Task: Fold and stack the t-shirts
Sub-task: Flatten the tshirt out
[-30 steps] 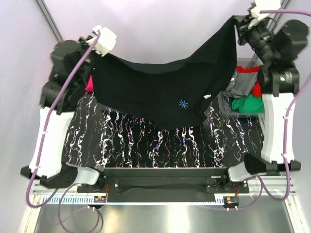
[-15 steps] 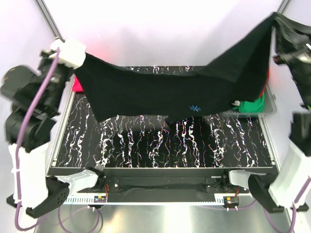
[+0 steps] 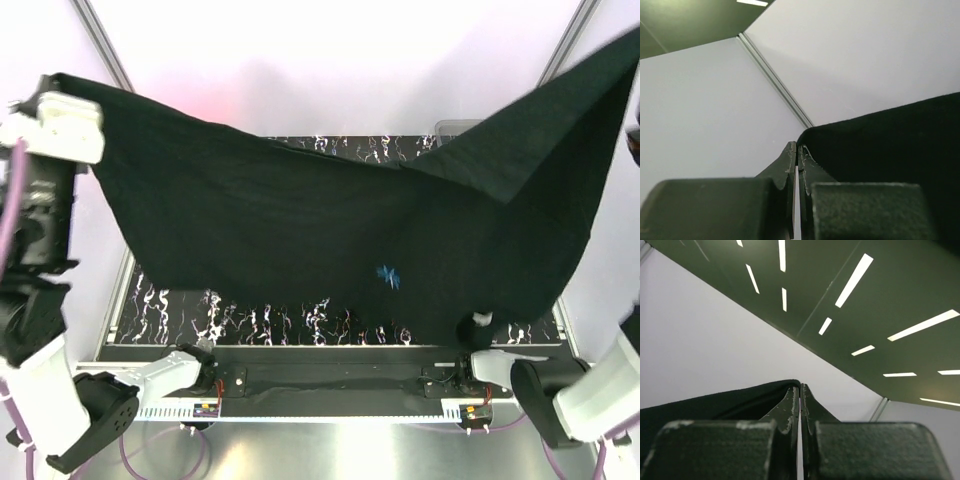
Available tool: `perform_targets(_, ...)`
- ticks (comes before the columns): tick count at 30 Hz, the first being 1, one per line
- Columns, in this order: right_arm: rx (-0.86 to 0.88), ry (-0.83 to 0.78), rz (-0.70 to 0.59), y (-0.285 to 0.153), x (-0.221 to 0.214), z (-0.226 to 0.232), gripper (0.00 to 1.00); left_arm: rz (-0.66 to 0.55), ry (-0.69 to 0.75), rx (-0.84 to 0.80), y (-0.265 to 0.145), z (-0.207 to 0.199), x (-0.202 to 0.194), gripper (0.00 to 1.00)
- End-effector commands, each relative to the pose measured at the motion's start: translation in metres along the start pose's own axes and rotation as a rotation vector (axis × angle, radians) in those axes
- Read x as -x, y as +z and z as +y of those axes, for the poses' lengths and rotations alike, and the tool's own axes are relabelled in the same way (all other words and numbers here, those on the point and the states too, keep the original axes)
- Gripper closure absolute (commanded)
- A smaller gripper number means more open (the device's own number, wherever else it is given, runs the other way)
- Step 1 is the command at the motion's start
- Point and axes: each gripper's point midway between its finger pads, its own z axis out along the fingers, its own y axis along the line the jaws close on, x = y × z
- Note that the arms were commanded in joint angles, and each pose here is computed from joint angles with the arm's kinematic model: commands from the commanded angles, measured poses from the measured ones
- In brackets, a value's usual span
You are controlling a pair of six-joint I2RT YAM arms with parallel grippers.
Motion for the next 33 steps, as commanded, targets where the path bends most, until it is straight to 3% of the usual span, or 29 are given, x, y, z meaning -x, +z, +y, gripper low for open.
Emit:
perform_targets(1, 0.019, -0.007, 0.112, 0.04, -0.081, 0.011, 1.0, 0.081, 0.07, -0.012, 0.035, -0.027, -0.024, 1.0)
perform_targets(11, 0.22, 0.182, 0.445, 0.073, -0.309, 0.114, 1.0, 0.392, 0.094, -0.251, 0.078, -0.157, -0.13, 1.0)
perform_targets(18, 0.394, 0.285, 0.643, 0.042, -0.448, 0.205, 1.0, 0.637, 0.118, -0.517, 0.07, -0.289, -0.258, 1.0)
perform_targets(22, 0.5, 0.321, 0.778, -0.004, -0.543, 0.273, 1.0, 0.738, 0.161, -0.554, 0.089, -0.331, -0.346, 1.0)
perform_targets(25, 0.527, 0.318, 0.873, -0.033, -0.606, 0.307, 1.0, 0.784, 0.199, -0.598, 0.105, -0.36, -0.389, 1.0)
perform_targets(28, 0.514, 0.315, 0.949, -0.05, -0.654, 0.327, 1.0, 0.8, 0.226, -0.615, 0.125, -0.381, -0.415, 1.0)
perform_targets(33, 0.467, 0.342, 0.99, -0.052, -0.695, 0.345, 1.0, 0.805, 0.262, -0.6, 0.154, -0.398, -0.44, 1.0)
